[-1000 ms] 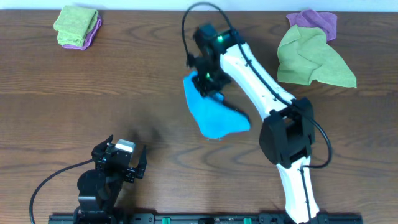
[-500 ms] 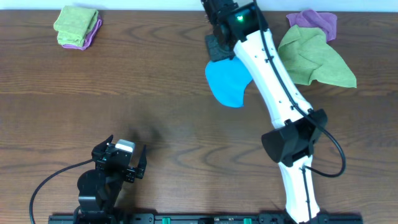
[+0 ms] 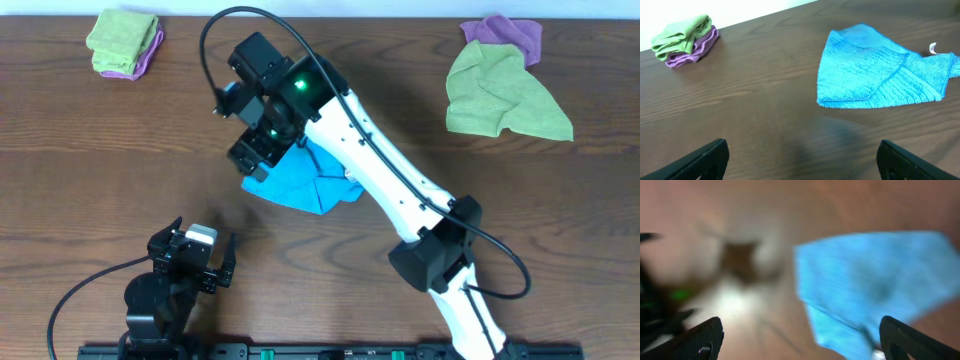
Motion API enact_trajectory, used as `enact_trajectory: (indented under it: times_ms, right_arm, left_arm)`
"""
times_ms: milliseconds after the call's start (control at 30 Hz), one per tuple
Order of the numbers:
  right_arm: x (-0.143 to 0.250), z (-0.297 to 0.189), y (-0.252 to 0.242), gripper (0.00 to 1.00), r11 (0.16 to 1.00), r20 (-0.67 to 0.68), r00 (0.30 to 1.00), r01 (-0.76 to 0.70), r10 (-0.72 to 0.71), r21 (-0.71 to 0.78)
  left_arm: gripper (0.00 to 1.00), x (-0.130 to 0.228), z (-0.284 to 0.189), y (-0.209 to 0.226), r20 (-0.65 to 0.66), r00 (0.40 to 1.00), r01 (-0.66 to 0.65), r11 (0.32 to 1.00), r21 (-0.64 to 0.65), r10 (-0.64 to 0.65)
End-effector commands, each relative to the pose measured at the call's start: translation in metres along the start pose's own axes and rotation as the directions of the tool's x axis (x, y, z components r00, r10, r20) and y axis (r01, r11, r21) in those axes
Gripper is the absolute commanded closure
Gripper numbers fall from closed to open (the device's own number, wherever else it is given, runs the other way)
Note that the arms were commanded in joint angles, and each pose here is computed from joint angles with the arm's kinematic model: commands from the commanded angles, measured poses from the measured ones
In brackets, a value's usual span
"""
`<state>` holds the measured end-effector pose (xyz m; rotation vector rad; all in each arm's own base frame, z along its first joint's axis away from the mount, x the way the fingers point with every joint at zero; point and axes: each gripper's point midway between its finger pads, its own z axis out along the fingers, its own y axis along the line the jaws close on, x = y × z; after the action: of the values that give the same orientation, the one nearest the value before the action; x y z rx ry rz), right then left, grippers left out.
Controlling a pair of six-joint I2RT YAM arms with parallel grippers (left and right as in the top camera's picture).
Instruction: Fold the cloth
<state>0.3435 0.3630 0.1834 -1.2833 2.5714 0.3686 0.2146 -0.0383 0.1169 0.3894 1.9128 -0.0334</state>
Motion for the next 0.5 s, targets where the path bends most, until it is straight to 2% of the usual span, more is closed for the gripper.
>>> enact_trajectory:
  times_ms: [0,100,167,233,400,467]
  right_arm:
    - [0.021,0.011,-0.043,0.02,0.986,-0.079,0.995,-0.041,0.054,0.159]
    - [0.048,0.034,-0.055,0.07,0.982,-0.165,0.977,-0.111,0.136,0.155]
    - [0.067,0.047,-0.054,0.15,0.983,-0.229,0.96,-0.14,0.164,0.118]
    - [0.085,0.06,-0.052,0.18,0.982,-0.285,0.941,-0.169,0.185,0.079]
    - [0.104,0.079,-0.058,0.2,0.975,-0.324,0.92,-0.211,0.221,0.066]
    - [0.105,0.087,-0.054,0.2,0.971,-0.316,0.92,-0.241,0.232,0.011]
  left_arm:
    - [0.05,0.007,0.003,-0.003,-0.013,1.0,-0.001,1.0,0.01,0.002]
    - [0.05,0.007,0.003,-0.003,-0.013,1.0,-0.001,1.0,0.01,0.002]
    - [0.05,0.007,0.003,-0.003,-0.013,1.0,-0.001,1.0,0.01,0.002]
    - [0.05,0.007,0.003,-0.003,-0.013,1.0,-0.001,1.0,0.01,0.002]
    - [0.05,0.007,0.003,-0.003,-0.013,1.0,-0.001,1.0,0.01,0.002]
    - [0.05,0.007,0.003,-0.003,-0.013,1.0,-0.001,1.0,0.01,0.002]
